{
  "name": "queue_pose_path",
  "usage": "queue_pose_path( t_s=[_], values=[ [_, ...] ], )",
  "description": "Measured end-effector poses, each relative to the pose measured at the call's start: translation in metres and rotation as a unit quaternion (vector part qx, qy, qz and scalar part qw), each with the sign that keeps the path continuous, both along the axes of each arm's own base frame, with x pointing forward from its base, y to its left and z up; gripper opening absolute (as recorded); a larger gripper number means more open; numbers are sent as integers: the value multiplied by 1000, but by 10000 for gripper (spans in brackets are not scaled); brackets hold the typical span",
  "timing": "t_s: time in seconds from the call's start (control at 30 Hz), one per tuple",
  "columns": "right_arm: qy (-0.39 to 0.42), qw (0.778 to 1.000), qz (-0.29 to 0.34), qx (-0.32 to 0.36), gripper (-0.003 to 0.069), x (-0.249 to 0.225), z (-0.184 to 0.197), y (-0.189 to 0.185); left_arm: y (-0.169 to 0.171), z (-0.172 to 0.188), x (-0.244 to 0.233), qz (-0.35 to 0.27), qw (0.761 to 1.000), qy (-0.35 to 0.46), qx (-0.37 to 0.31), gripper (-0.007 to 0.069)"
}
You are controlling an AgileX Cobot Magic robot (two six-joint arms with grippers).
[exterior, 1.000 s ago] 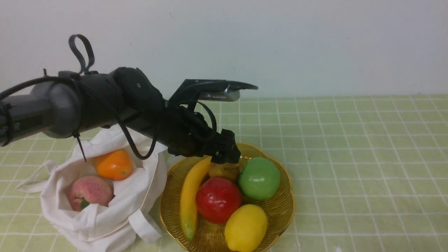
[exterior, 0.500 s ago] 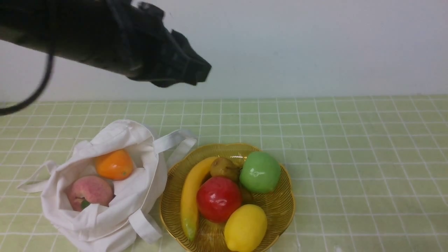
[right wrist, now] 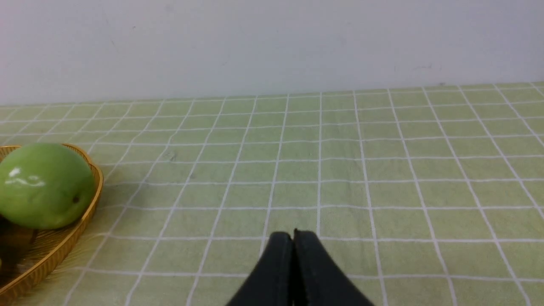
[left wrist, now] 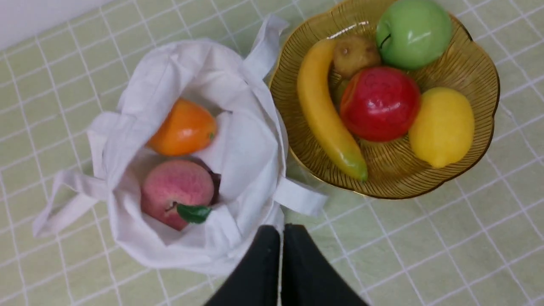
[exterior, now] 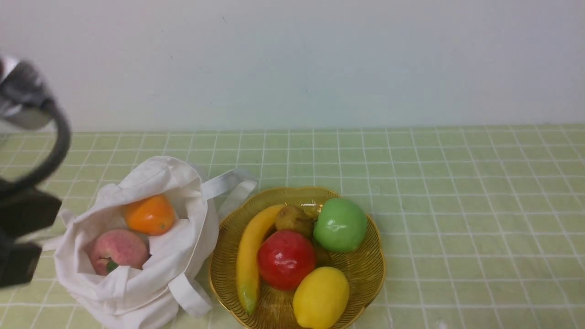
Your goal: Take the fruit out of the bag on the green coffee tablecloth and place them on the plate.
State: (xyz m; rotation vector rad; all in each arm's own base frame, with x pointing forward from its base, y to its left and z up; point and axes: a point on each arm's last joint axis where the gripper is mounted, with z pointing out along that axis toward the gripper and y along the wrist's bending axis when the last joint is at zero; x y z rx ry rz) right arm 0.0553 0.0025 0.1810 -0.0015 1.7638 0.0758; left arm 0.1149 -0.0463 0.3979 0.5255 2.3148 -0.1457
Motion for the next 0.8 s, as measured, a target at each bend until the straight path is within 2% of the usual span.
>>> queue_pose_path(
  t_s=[0.17,0.3,0.4,0.53,0.7,0.8],
  values=[
    [0,1000,0,0,-15,0,0,0,6,-64,-30,20,990,-84,-114,-8],
    [0,1000,0,0,-15,0,0,0,8,-100,-36,28,979,-119,-160,-8],
    [0,1000,0,0,-15,0,0,0,10,-128,-40,33,978,-121,-166,-8],
    [0,1000,0,0,-15,0,0,0,11,-163,-44,38,984,-85,-150,-8],
    [0,1000,0,0,-15,0,0,0,12,-176,-45,41,986,-69,-144,-8],
    [0,1000,0,0,-15,0,0,0,11,-174,-43,42,983,-90,-154,-8]
  ],
)
